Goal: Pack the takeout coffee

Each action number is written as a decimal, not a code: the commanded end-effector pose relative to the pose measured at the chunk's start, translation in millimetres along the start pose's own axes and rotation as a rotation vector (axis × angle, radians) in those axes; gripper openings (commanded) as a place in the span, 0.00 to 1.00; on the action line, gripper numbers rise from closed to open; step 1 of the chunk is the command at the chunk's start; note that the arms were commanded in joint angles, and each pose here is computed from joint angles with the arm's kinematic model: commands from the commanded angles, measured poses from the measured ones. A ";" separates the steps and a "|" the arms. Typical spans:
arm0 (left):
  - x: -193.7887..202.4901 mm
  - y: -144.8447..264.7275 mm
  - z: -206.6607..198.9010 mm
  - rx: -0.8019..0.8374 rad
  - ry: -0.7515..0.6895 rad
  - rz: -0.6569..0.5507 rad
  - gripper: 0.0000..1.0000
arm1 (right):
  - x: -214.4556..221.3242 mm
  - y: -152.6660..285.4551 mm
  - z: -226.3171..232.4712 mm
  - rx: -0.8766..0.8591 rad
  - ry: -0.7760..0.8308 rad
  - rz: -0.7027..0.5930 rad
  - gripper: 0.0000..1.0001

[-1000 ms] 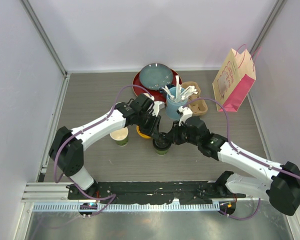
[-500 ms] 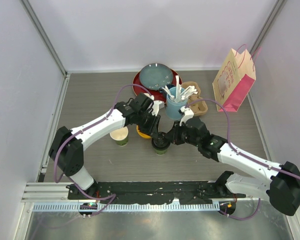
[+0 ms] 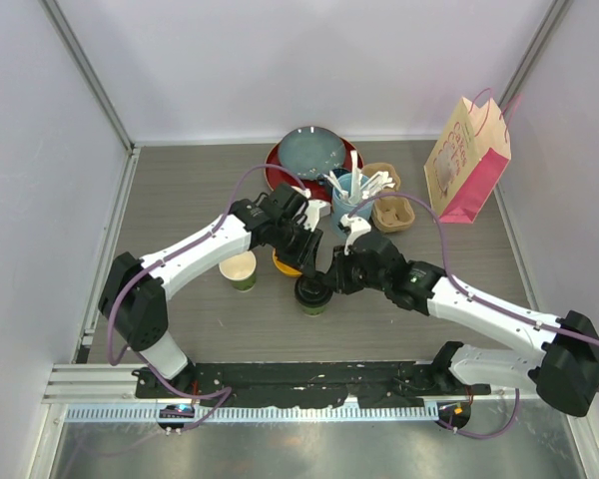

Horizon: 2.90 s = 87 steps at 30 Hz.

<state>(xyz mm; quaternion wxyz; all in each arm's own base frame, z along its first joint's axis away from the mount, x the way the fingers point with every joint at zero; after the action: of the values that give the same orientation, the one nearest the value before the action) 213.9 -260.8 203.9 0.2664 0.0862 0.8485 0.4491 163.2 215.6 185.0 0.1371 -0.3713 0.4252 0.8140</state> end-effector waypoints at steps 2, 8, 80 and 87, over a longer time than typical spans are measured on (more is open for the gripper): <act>-14.2 8.8 -8.4 0.027 -0.075 -0.065 0.34 | -5.6 11.0 12.8 -0.038 0.053 0.050 0.26; -12.4 13.4 -8.9 0.027 -0.090 -0.070 0.35 | -24.7 19.3 21.3 -0.051 0.075 0.013 0.36; 3.4 5.8 0.3 0.005 -0.210 0.016 0.44 | 54.5 7.2 -21.7 0.001 -0.180 0.268 0.07; -4.0 -0.8 2.9 0.002 -0.246 -0.003 0.44 | 7.8 26.2 8.2 -0.085 -0.134 0.121 0.10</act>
<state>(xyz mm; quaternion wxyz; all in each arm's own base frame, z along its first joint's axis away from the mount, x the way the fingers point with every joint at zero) 202.5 -250.3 199.0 0.3276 0.1573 0.8194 0.4433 144.9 206.0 173.5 0.1022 -0.2711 0.4064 0.8665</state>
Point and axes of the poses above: each gripper's point midway between its finger pads, its own y axis back along the fingers, its own z axis along the line the jaws close on, x = y × z, the point moved 8 cm from there along y, back along the fingers, and after that the axes turned 4 degrees about y, right-handed, at the moved point
